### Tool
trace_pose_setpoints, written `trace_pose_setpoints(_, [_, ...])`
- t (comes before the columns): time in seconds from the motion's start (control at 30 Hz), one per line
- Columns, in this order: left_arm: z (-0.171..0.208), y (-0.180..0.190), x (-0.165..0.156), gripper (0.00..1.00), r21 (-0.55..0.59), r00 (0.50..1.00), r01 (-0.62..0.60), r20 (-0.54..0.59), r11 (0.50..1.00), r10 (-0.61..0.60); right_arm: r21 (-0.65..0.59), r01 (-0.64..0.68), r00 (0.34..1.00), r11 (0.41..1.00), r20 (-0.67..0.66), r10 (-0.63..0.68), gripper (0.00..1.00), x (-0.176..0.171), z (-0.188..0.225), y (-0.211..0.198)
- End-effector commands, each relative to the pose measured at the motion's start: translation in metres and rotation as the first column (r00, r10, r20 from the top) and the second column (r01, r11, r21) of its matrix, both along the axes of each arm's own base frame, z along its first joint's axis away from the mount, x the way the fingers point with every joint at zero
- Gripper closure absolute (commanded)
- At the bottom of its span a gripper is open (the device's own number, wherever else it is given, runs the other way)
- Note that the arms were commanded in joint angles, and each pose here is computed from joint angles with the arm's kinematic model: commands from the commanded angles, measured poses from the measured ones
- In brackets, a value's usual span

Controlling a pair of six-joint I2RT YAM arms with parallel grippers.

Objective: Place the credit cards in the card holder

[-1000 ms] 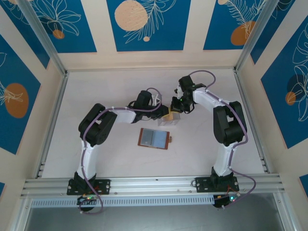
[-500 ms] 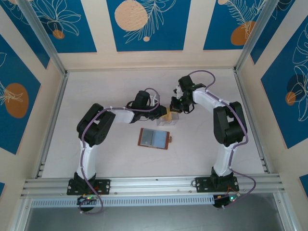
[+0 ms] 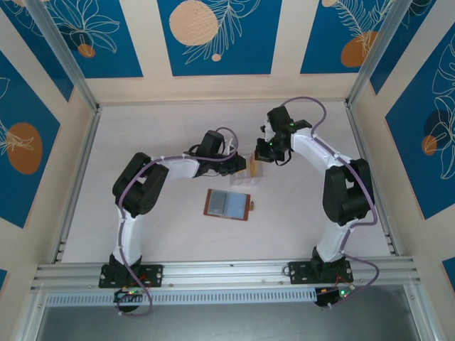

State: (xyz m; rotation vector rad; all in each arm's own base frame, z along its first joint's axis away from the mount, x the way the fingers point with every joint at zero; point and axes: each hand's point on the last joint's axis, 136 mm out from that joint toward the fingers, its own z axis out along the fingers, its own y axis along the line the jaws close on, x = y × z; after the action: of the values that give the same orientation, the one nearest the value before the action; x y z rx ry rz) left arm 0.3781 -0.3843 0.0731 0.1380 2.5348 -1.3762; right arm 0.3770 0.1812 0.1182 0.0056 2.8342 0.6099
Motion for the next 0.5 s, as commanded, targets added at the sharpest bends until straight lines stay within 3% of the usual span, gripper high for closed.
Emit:
trace_pose_setpoints(0.0, [-0.028, 0.02, -0.005, 0.89, 0.128, 0.999, -0.029, -0.04, 0.991, 0.034, -0.036, 0.035, 0.999, 0.999, 0.02, -0.034, 1.0, -0.001, 0.017, -0.015])
trace_pose_setpoints(0.27, [-0.026, 0.02, -0.005, 0.89, 0.131, 0.999, -0.023, -0.034, 0.991, 0.028, -0.075, 0.061, 0.998, 0.995, 0.014, -0.06, 1.0, 0.002, 0.012, -0.027])
trace_pose_setpoints(0.47, [-0.027, 0.02, -0.005, 0.89, 0.128, 0.999, -0.023, -0.036, 0.991, 0.027, -0.047, 0.031, 0.999, 0.998, -0.029, -0.032, 1.0, 0.002, -0.004, -0.012])
